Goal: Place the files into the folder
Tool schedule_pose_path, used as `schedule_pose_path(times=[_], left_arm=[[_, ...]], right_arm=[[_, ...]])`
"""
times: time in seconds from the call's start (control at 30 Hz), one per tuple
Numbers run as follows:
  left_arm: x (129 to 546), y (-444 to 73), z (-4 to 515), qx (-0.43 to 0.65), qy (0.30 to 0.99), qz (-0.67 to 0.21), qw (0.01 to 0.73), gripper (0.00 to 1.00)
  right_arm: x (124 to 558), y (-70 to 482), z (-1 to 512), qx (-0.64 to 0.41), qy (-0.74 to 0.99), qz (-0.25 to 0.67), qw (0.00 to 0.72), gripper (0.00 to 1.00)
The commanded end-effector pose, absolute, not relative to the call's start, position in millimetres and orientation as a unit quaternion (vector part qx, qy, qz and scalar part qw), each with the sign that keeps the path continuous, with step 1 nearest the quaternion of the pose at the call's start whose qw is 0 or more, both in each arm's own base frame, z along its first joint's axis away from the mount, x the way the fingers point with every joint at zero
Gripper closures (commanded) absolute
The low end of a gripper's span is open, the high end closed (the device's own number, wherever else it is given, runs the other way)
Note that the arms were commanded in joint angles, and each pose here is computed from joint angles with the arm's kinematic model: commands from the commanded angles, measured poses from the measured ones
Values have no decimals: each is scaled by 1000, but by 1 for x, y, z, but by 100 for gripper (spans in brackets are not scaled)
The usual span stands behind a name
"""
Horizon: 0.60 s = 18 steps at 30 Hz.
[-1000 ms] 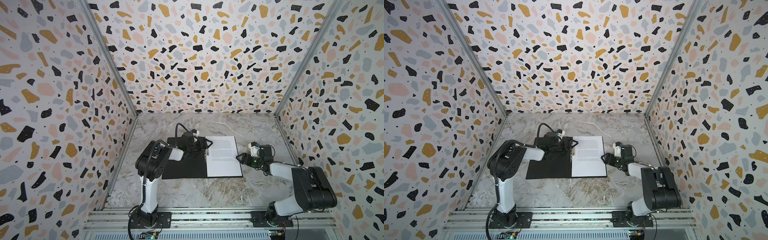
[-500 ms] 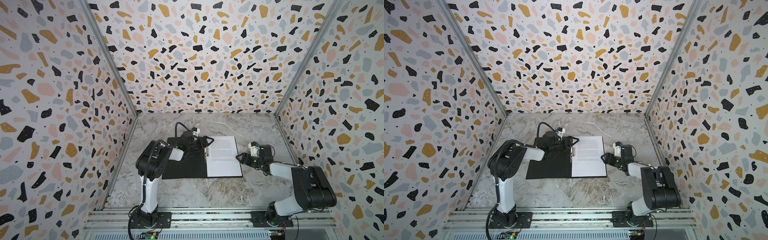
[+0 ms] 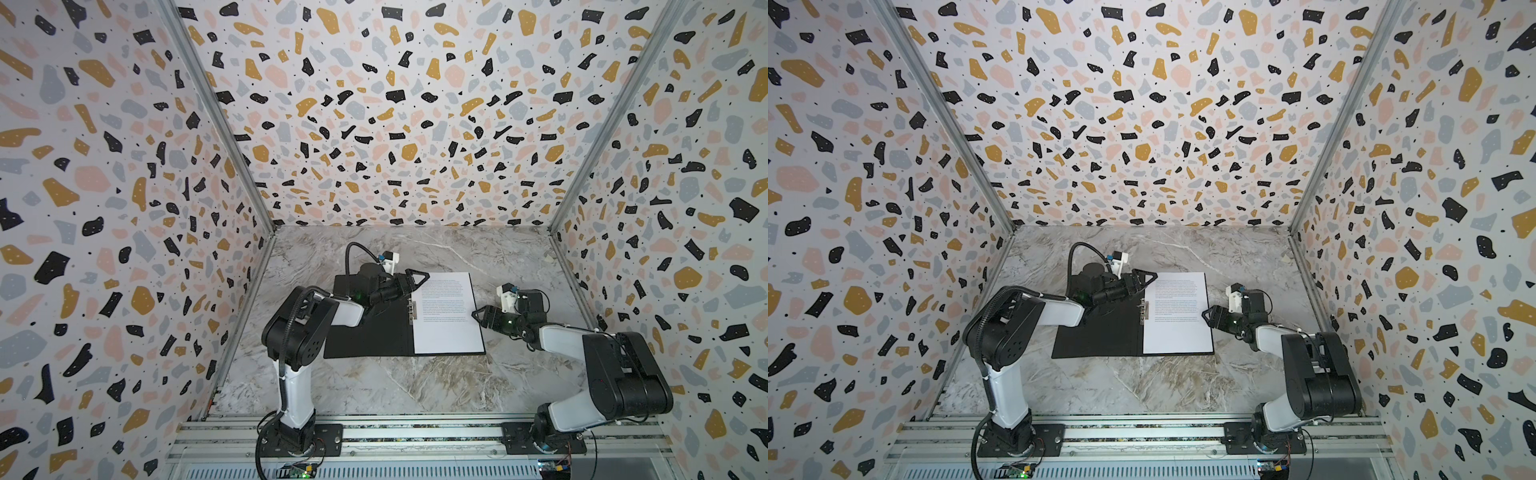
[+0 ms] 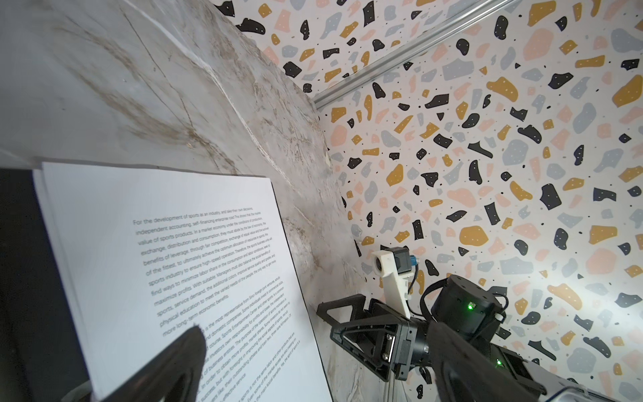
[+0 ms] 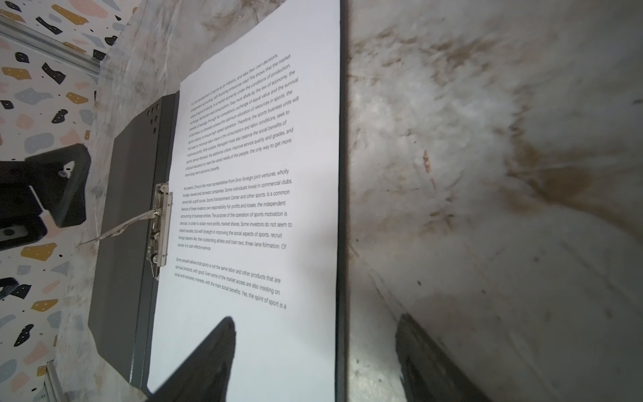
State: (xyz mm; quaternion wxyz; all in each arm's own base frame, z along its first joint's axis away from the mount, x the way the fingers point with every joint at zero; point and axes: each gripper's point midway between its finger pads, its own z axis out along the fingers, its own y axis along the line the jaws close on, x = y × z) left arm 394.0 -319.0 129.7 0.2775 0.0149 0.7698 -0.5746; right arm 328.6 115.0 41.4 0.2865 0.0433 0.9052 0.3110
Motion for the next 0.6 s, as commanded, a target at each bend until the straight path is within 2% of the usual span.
schedule_pose_path(times=[0.0,0.37,0.57], left_arm=[[380,-326,152,46,747,-597,289,0],[401,-288,151,19,774,-543,324,0],[411,-279,112,24,836,-458,301,0]], right_arm=[[312,111,25,63,919,302,247,27],[312,109,37,62,916,296,263,27],[312,110,34,66,915,302,259,27]])
